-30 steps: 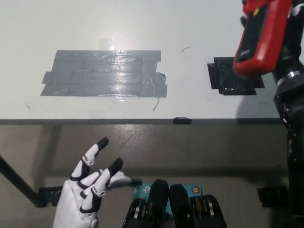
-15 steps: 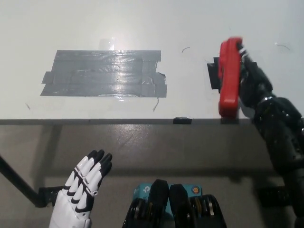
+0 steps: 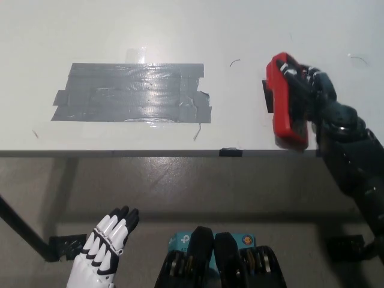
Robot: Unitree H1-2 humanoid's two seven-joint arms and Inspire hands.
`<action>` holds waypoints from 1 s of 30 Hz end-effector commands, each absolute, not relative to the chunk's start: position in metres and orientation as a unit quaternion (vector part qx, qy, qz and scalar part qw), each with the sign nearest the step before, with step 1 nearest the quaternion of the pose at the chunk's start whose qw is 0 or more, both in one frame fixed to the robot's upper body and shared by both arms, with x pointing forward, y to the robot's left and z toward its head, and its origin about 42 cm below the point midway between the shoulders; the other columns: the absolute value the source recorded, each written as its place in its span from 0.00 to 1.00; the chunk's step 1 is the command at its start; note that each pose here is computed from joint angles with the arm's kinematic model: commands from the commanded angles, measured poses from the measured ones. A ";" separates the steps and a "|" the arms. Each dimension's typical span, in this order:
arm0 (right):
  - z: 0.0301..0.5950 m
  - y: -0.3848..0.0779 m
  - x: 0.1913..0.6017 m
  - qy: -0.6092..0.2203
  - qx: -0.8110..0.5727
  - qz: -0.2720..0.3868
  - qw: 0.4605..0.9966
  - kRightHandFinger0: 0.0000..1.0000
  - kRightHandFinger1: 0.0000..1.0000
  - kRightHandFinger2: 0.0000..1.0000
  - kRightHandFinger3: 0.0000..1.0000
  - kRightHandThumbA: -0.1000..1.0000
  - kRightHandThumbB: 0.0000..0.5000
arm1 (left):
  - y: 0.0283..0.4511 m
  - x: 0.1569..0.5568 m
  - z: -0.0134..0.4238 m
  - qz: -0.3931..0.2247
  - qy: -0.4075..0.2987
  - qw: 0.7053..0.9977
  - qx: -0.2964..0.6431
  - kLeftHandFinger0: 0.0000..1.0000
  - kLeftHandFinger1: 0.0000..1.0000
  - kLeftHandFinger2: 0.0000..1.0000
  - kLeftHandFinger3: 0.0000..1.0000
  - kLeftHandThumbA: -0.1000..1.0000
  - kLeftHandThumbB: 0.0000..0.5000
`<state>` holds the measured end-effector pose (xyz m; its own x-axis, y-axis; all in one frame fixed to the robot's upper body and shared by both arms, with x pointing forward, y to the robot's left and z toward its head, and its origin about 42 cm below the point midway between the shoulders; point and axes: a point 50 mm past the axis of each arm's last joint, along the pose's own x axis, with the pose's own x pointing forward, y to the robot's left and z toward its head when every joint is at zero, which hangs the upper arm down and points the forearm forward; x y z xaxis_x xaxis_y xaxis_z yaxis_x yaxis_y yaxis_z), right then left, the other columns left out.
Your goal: The robot first picks the multimeter with right hand and then unfolds the black stand on the back of it using left hand
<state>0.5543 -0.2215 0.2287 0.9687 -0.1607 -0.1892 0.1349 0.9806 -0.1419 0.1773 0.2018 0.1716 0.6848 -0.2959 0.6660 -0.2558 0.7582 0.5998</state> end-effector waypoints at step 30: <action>0.327 -0.239 0.596 0.112 -0.589 0.108 0.793 1.00 1.00 1.00 1.00 0.42 1.00 | 0.211 0.177 0.186 0.034 -0.441 0.828 0.344 1.00 0.90 0.95 1.00 0.92 0.31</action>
